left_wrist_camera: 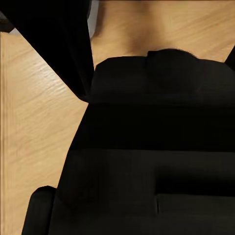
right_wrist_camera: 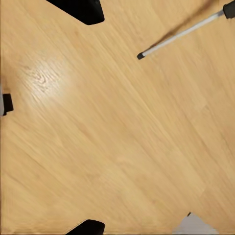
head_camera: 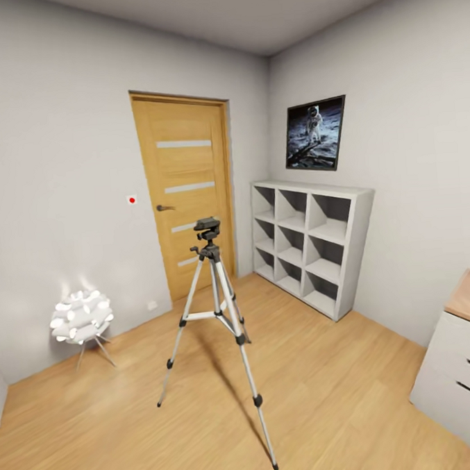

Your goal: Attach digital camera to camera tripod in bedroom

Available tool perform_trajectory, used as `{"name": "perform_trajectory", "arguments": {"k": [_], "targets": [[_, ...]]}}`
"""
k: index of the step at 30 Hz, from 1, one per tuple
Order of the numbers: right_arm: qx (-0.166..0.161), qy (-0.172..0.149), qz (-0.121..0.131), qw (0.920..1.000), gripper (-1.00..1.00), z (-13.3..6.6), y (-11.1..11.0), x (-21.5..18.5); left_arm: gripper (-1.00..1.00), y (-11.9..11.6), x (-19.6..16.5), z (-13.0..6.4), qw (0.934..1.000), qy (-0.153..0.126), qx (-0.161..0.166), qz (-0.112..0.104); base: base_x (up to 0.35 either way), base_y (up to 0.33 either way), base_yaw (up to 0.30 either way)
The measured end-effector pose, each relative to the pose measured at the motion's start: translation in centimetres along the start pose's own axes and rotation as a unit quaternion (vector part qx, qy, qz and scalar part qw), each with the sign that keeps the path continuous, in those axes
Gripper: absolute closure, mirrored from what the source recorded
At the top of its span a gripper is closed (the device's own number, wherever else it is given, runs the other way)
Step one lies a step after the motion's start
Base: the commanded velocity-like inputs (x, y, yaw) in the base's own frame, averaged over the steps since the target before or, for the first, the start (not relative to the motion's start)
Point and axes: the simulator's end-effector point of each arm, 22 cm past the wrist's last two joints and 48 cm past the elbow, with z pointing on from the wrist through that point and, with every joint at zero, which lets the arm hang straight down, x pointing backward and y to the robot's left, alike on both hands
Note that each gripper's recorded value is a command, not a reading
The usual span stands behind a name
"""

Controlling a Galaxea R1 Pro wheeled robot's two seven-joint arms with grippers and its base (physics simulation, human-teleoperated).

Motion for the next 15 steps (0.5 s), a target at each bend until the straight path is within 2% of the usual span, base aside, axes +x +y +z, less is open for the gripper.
{"name": "perform_trajectory", "arguments": {"k": [15], "targets": [[0.0,0.006,-0.001,1.0,-1.0,-0.11,-0.02,0.43,1.0,0.01,0.47,-0.11,1.0,0.006,0.0,0.002,0.0,-0.304,-0.27]]}}
